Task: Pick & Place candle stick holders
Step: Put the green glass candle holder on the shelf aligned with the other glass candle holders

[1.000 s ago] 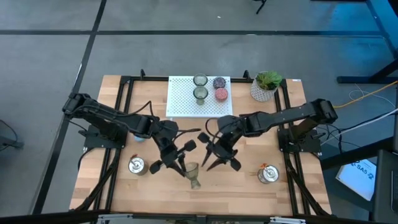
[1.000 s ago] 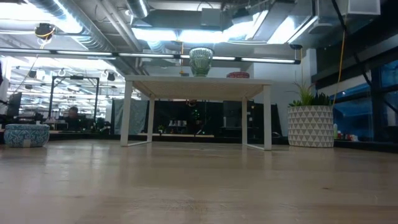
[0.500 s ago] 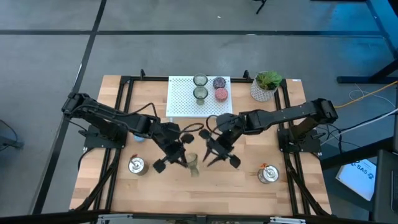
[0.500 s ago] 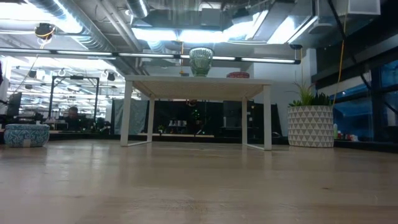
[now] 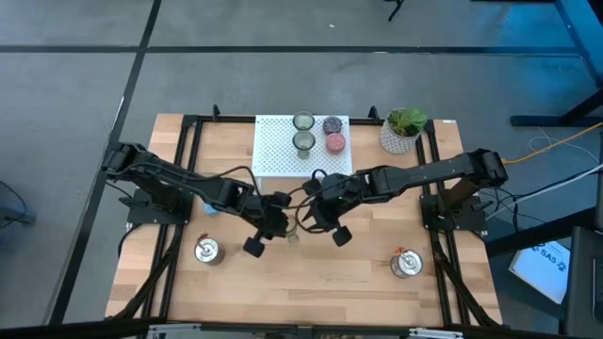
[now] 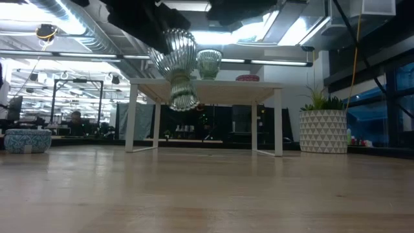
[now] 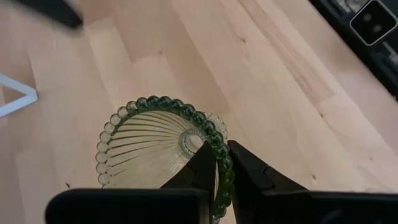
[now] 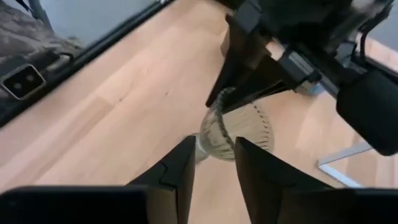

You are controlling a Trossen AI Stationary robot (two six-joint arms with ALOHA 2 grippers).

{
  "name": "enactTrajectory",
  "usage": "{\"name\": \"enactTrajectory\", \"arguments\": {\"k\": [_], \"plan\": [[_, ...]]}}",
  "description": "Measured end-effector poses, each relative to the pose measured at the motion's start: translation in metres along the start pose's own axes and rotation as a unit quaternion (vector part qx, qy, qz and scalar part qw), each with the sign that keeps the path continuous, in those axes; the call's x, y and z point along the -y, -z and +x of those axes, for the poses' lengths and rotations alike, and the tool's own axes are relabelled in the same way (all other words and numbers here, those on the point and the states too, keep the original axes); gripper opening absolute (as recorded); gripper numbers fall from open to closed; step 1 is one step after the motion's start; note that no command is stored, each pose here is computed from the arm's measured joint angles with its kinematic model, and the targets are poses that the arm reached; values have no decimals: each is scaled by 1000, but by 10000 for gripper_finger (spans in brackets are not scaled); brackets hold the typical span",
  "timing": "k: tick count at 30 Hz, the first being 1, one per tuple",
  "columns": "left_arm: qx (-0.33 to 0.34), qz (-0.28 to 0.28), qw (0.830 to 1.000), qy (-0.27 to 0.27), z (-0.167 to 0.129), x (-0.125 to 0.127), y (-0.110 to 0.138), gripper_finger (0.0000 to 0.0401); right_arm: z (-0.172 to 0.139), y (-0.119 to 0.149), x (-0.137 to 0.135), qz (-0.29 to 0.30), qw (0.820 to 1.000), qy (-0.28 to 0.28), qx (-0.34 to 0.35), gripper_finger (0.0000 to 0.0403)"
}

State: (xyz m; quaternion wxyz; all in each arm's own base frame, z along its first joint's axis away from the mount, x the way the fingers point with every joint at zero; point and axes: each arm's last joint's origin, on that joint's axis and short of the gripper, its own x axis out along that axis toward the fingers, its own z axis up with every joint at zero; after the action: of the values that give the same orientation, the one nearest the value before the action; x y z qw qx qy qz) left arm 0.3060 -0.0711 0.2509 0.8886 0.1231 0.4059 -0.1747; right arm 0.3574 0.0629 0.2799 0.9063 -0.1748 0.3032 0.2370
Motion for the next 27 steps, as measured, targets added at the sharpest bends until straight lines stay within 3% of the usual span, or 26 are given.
{"name": "enactTrajectory", "arguments": {"k": [12, 27], "plan": [[0, 8, 1000, -14, 4, 7, -2, 20, 41, 14, 2, -38, 999, 10, -26, 209], [4, -24, 1000, -19, 5, 12, -4, 24, 48, 11, -7, -66, 994, 67, -51, 180]]}}
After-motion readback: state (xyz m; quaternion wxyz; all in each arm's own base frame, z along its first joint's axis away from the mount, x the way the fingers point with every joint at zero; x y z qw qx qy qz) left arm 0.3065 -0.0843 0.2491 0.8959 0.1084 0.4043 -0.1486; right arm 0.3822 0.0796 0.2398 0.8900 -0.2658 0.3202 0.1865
